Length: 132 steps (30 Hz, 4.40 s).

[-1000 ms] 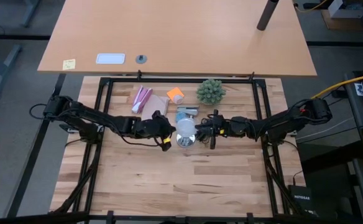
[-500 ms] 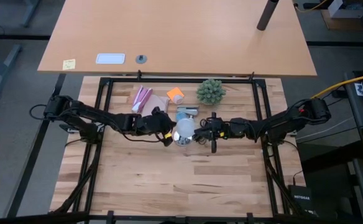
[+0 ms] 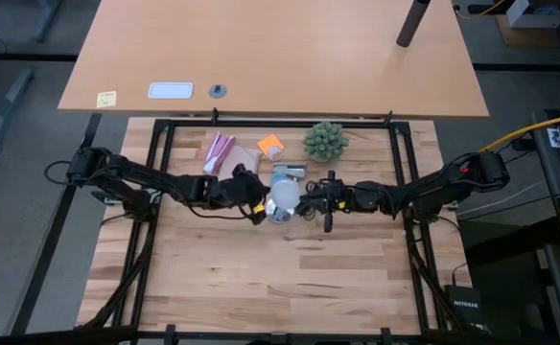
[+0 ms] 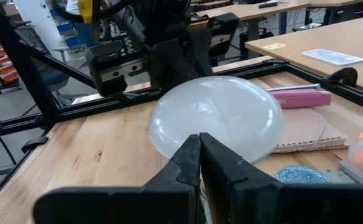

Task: Screw lightbulb
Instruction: Insert the lightbulb into the silver lamp socket

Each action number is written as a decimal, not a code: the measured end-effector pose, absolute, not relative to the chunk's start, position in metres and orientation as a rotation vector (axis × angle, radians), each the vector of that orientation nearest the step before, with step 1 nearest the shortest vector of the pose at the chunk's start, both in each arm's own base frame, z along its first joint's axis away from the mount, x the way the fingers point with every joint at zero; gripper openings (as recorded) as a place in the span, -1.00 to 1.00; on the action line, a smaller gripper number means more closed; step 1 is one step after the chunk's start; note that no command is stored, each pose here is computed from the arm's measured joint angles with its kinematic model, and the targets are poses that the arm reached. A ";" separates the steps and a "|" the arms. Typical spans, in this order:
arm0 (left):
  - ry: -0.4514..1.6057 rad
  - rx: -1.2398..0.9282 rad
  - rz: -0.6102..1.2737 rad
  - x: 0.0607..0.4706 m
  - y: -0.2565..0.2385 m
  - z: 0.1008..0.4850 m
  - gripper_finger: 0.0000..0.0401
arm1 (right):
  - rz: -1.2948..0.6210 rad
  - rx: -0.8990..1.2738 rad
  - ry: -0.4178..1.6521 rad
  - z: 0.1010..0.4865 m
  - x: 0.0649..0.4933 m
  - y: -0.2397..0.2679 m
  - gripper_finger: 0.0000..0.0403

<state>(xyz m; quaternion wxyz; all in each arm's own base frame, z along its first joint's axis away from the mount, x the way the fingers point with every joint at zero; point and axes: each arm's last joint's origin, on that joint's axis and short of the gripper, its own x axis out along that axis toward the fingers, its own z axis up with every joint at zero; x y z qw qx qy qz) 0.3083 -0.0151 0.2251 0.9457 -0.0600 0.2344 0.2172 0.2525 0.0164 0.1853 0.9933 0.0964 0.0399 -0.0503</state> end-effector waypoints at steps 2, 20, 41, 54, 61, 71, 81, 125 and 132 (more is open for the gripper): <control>0.495 -0.129 0.444 0.307 -0.016 0.223 -0.97 | -0.105 0.193 0.082 0.185 0.253 0.016 -0.92; 0.607 -0.135 0.403 0.298 -0.040 0.214 -0.97 | -0.156 0.186 0.066 0.186 0.252 0.015 -0.92; 0.529 -0.089 0.461 0.265 -0.062 0.245 -0.97 | -0.198 0.139 0.015 0.195 0.256 -0.022 -0.92; 0.392 -0.142 0.754 0.193 -0.076 0.233 -0.97 | 0.034 0.178 -0.023 0.211 0.251 -0.044 -0.92; 0.168 -0.346 0.759 0.173 -0.072 0.177 -0.97 | -0.017 0.175 -0.047 0.216 0.249 -0.046 -0.92; -0.078 -0.255 0.482 0.172 -0.036 0.171 -0.97 | -0.237 0.179 -0.014 0.211 0.248 -0.052 -0.92; -0.214 -0.228 0.203 0.166 0.000 0.172 -0.97 | -0.097 0.235 0.001 0.210 0.249 -0.048 -0.92; 0.086 -0.325 0.084 0.259 -0.012 0.179 -1.00 | -0.021 0.236 0.105 0.190 0.257 -0.047 -0.92; 0.076 -0.326 0.073 0.259 -0.012 0.180 -1.00 | -0.010 0.226 0.106 0.190 0.257 -0.047 -0.92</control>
